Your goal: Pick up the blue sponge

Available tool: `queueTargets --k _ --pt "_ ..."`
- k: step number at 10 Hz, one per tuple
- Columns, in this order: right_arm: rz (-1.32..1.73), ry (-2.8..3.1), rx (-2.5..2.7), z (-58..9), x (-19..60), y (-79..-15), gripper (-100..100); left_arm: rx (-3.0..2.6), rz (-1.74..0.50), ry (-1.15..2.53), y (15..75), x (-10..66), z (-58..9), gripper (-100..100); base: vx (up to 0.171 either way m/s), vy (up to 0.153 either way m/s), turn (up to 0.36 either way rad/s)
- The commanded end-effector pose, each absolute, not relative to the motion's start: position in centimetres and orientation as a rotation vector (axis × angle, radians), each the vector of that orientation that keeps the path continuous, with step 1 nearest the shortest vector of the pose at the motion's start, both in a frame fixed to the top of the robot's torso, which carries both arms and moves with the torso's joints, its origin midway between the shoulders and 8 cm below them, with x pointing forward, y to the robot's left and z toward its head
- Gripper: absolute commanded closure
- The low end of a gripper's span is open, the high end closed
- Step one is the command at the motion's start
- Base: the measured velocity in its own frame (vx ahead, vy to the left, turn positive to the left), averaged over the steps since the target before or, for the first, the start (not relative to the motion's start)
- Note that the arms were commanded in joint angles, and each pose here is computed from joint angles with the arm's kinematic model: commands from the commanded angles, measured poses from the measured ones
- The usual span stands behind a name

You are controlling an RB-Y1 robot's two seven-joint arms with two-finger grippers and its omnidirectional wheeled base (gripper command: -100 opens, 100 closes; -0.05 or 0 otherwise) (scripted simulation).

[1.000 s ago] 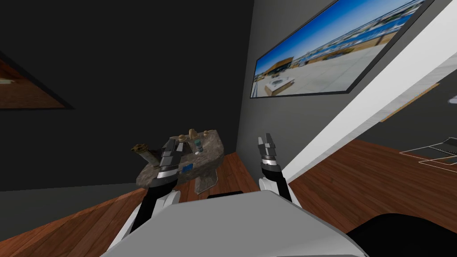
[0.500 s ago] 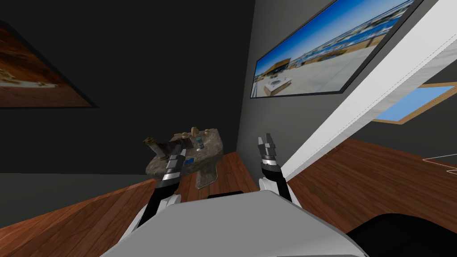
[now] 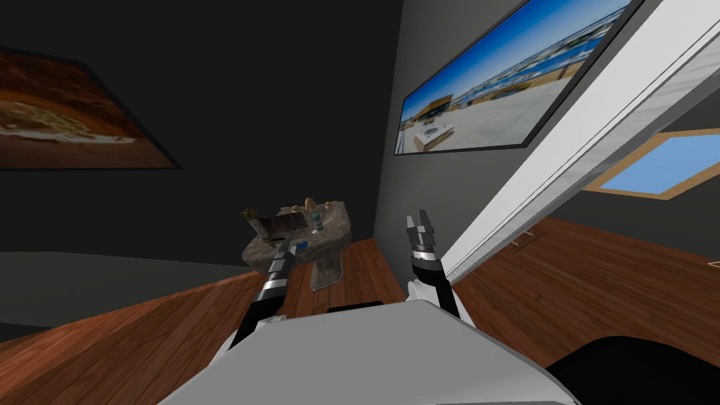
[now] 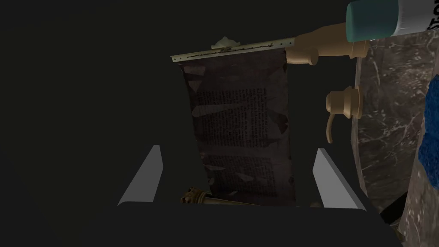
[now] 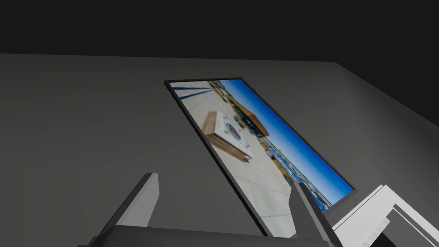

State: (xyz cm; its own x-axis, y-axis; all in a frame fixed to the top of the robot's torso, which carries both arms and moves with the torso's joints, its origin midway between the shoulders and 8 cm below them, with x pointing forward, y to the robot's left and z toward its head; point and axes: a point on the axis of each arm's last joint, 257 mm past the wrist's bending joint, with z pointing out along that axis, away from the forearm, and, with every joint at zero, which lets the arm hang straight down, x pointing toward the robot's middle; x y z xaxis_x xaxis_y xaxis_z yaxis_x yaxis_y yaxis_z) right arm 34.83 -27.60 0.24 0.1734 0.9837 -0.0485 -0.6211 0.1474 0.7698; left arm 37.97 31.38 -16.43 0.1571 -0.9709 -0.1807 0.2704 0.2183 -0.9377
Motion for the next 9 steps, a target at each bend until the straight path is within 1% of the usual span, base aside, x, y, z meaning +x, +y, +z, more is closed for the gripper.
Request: queueTargets --k 1,5,9 --pt "1.278 0.647 0.695 0.2 34.8 -27.6 0 -0.946 -1.08 1.018 31.8 38.0 -18.2 -100 -0.046 -0.014 0.049" --pt "1.278 0.647 0.695 0.2 34.8 -27.6 0 -1.019 -1.049 1.079 32.4 38.3 -22.1 -100 -0.042 0.006 0.03" --pt "1.278 0.647 0.695 0.2 34.8 -27.6 0 -1.075 -1.006 1.136 33.1 38.9 -25.6 -100 -0.006 0.042 -0.023"
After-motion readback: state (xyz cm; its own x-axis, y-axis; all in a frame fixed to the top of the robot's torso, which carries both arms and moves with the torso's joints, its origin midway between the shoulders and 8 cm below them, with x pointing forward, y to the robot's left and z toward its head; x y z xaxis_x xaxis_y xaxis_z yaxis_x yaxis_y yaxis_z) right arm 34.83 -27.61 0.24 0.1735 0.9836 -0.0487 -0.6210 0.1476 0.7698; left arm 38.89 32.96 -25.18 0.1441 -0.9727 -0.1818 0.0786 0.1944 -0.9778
